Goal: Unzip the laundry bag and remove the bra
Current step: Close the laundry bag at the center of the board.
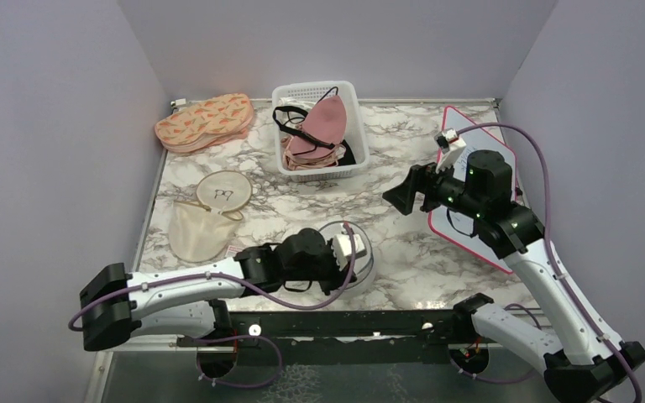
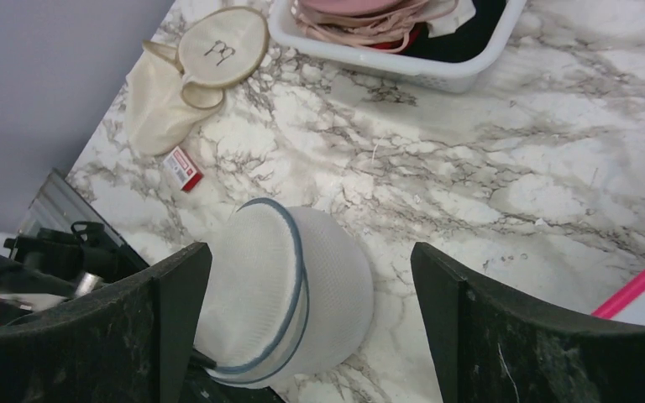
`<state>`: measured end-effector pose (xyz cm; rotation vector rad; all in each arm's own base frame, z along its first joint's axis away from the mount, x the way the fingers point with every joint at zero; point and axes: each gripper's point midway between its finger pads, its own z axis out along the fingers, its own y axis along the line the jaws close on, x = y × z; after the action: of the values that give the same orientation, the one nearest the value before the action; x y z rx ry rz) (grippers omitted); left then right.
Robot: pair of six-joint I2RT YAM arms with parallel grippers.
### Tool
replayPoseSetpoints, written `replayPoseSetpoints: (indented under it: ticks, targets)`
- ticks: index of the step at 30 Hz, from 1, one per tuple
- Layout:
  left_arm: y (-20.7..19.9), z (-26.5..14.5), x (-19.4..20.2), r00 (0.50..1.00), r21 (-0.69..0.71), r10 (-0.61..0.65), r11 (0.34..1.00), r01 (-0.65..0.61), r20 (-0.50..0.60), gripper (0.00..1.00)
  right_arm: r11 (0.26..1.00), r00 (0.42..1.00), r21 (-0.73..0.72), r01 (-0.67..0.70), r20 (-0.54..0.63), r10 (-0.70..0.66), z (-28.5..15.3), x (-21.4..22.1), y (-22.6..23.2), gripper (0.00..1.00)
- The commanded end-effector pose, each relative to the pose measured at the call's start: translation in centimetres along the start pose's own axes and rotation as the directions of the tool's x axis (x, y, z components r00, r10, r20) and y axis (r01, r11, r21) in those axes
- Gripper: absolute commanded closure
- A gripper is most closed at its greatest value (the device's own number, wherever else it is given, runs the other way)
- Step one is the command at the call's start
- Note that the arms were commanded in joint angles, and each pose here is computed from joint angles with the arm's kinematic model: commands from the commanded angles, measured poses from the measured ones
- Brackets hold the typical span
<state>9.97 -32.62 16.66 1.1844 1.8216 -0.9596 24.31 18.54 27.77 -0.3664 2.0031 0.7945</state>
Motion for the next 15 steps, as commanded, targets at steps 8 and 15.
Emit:
replayPoseSetpoints:
  ticks: [8, 15]
  targets:
    - [3.1, 6.4, 4.9, 0.994, -0.135, -0.107, 0.985, 0.108, 0.017, 1.0, 0.996, 0.993, 0.087, 0.018, 0.114, -0.028, -2.3, -2.6, -0.4, 0.12]
    - [4.7, 7.1, 7.2, 0.986, -0.211, -0.128, 0.972, 0.102, -0.109, 0.99, 0.993, 0.993, 0.114, 0.035, 0.111, -0.048, -3.2, -2.8, -0.6, 0.12]
